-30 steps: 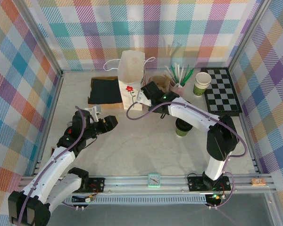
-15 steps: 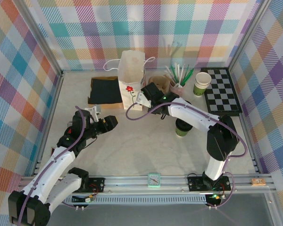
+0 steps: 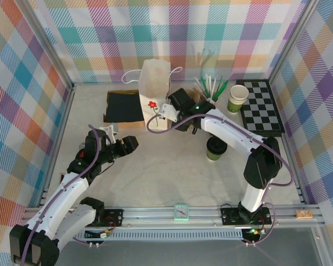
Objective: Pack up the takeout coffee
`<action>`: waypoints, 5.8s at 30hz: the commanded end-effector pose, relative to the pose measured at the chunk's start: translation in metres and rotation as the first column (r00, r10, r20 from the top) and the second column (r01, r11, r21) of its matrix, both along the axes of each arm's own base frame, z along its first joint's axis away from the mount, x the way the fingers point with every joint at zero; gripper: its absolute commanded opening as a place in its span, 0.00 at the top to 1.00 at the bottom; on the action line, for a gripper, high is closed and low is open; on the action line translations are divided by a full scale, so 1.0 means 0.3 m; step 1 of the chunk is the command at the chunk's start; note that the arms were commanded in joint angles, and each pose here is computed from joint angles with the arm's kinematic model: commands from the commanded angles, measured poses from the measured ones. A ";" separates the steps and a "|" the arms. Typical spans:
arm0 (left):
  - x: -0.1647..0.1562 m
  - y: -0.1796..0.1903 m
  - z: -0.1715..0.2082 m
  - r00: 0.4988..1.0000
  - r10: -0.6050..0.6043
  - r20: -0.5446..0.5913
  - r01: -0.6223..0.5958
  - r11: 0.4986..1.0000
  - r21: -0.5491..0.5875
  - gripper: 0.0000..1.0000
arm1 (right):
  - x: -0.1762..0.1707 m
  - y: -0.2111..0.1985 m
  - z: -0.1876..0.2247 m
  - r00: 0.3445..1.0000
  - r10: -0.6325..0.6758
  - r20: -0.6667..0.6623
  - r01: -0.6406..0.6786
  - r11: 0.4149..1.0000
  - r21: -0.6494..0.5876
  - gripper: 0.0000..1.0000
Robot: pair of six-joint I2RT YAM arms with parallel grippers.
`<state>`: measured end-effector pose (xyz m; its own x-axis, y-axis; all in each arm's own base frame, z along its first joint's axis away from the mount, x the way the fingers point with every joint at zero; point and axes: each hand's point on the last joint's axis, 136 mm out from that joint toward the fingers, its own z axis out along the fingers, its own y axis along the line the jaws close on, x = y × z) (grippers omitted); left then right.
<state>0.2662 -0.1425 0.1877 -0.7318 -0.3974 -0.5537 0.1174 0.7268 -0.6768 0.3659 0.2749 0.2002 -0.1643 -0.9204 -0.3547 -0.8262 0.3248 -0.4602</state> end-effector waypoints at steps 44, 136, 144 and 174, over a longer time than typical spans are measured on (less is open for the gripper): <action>0.023 0.016 0.060 0.999 0.013 0.046 -0.014 1.000 0.020 0.34 | 0.213 -0.099 0.026 0.966 0.150 -0.213 -0.095 0.965 0.246 0.01; 0.047 0.028 0.061 0.998 0.032 0.046 -0.035 0.998 0.055 0.35 | 0.363 -0.143 -0.242 0.929 0.259 -0.263 -0.227 0.963 0.149 0.37; 0.038 0.035 0.060 0.998 0.039 0.047 -0.041 0.997 0.060 0.36 | 0.362 -0.145 -0.253 0.930 0.254 -0.265 -0.223 0.964 0.142 0.47; 0.022 0.070 0.198 0.991 0.068 0.113 -0.078 0.993 0.087 0.36 | 0.189 -0.102 0.056 0.964 0.233 -0.131 -0.212 0.964 0.157 0.66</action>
